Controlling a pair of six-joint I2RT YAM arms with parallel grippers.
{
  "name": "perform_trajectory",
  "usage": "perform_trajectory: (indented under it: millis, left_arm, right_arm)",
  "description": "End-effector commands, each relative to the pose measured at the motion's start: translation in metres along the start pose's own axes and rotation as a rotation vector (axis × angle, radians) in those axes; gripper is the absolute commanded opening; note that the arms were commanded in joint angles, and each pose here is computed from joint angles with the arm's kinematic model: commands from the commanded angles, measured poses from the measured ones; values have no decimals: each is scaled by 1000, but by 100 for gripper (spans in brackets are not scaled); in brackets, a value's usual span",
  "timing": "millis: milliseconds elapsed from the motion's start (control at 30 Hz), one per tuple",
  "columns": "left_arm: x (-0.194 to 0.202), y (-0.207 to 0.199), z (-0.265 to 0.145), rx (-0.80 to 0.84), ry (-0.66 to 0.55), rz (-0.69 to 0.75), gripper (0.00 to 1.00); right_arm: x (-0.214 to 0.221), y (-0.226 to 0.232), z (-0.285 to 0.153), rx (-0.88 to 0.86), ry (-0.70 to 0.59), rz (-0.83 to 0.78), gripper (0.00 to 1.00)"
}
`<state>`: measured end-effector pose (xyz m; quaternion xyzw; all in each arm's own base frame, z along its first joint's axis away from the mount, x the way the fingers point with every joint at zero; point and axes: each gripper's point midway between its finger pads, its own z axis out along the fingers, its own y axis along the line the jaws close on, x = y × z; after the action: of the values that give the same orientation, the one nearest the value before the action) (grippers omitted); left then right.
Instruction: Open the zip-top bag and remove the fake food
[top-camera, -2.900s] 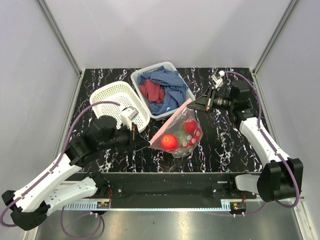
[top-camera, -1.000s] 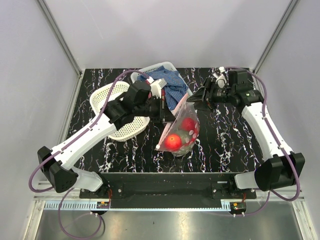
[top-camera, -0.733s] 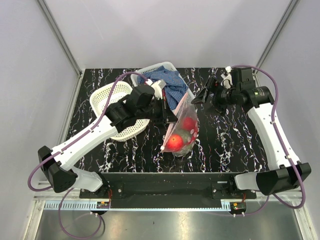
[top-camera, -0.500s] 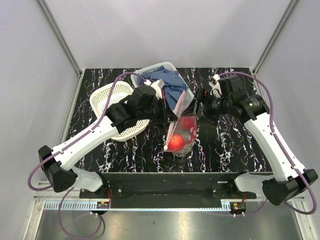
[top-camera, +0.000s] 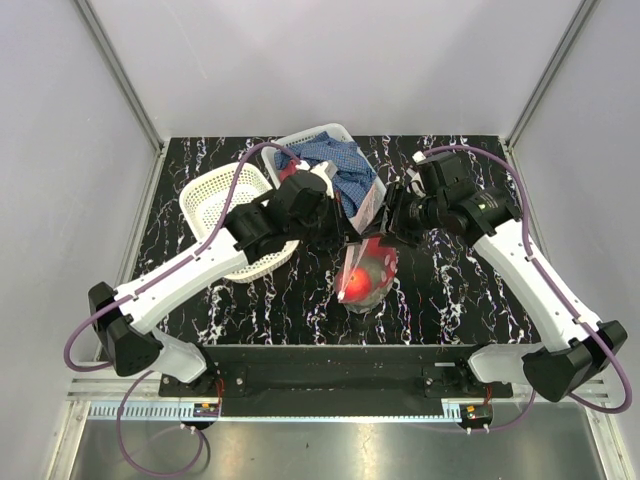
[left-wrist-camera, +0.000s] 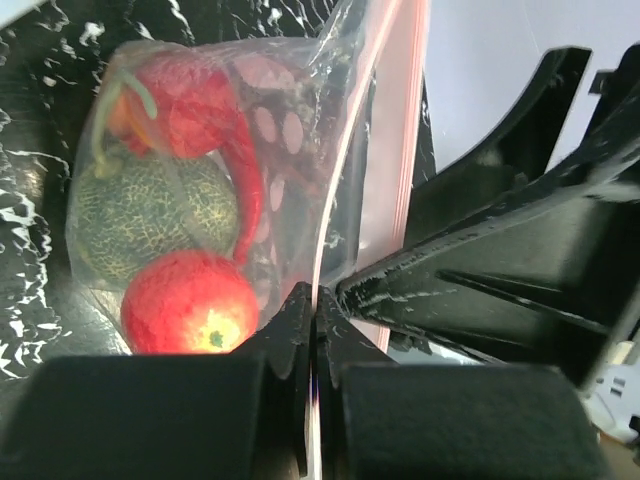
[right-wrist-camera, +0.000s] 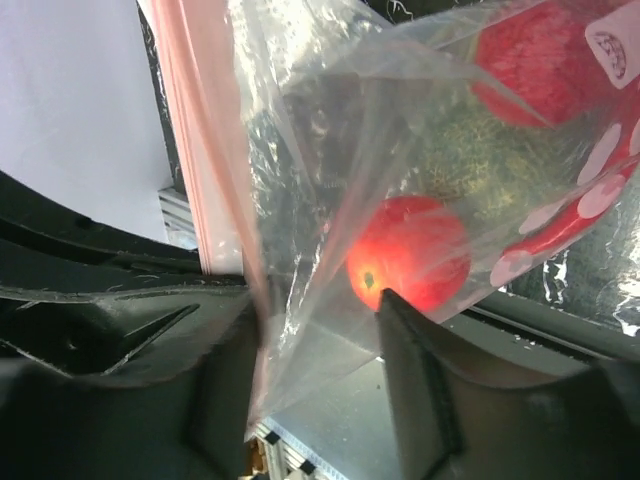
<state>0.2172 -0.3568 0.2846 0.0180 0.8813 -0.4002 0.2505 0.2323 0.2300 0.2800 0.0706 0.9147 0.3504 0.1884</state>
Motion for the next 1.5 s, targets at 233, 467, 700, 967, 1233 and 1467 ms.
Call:
perform_trajectory:
  millis: [233,467,700,967,1233,1467]
  left_arm:
    - [-40,-11,-27,-32,-171,111,0]
    - [-66,31,-56,-266,-293,172,0]
    - [-54,49,-56,-280,-231,190,0]
    - [-39,38,-51,-184,-161,228,0]
    - [-52,-20,-83,5,-163,343,52]
    - [-41,-62,-78,108,-113,333,38]
  right_arm:
    - [-9,-18,-9,92,-91,-85,0]
    - [-11,-67,-55,353,-172,-225,0]
    - [-9,-57,-81,313,-210,-303,0]
    - [-3,-6,-57,49,-129,-315,0]
    - [-9,21,-40,-42,-64,-314,0]
    - [-1,25,-42,-70,-34,-308,0]
